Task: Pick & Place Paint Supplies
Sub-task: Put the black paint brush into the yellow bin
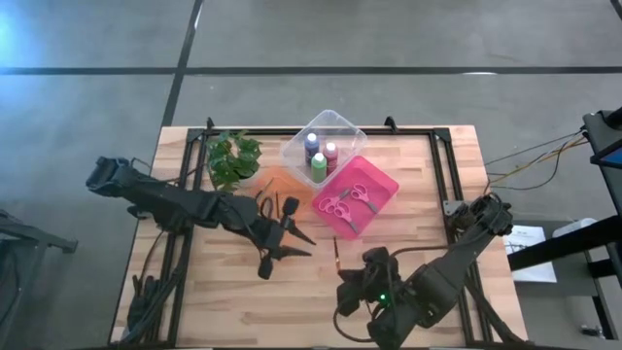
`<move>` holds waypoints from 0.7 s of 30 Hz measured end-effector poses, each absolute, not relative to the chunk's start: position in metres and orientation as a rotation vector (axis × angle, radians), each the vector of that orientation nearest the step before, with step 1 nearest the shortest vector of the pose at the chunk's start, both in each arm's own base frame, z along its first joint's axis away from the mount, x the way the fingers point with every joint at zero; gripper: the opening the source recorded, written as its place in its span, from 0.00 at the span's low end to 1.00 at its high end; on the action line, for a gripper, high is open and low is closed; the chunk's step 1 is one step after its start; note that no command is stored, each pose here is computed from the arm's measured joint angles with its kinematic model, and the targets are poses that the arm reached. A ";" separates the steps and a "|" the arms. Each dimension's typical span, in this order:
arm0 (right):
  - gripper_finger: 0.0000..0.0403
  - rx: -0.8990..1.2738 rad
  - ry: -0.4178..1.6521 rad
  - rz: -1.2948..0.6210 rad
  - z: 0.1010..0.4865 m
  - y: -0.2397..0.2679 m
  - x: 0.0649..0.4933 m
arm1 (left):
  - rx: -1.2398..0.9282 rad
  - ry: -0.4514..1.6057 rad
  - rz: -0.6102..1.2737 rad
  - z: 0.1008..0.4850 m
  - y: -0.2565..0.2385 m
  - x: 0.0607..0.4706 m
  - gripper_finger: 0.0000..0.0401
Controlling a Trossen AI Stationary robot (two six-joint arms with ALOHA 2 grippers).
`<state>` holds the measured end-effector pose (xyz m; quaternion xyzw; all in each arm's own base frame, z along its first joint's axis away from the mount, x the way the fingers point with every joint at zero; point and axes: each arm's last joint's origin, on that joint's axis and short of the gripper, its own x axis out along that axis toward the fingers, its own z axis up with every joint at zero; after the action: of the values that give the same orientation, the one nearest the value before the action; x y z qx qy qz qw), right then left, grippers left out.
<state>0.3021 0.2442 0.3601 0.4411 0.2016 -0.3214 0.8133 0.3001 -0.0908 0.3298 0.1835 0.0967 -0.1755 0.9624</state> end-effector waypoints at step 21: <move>0.02 0.945 0.297 -0.672 0.373 0.236 0.314 | 0.419 0.259 -0.383 0.305 -0.092 0.337 0.36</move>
<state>0.3141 0.2365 0.3732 0.4450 0.1397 -0.3161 0.8262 0.3368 -0.0921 0.3053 0.2062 0.1275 -0.1886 0.9517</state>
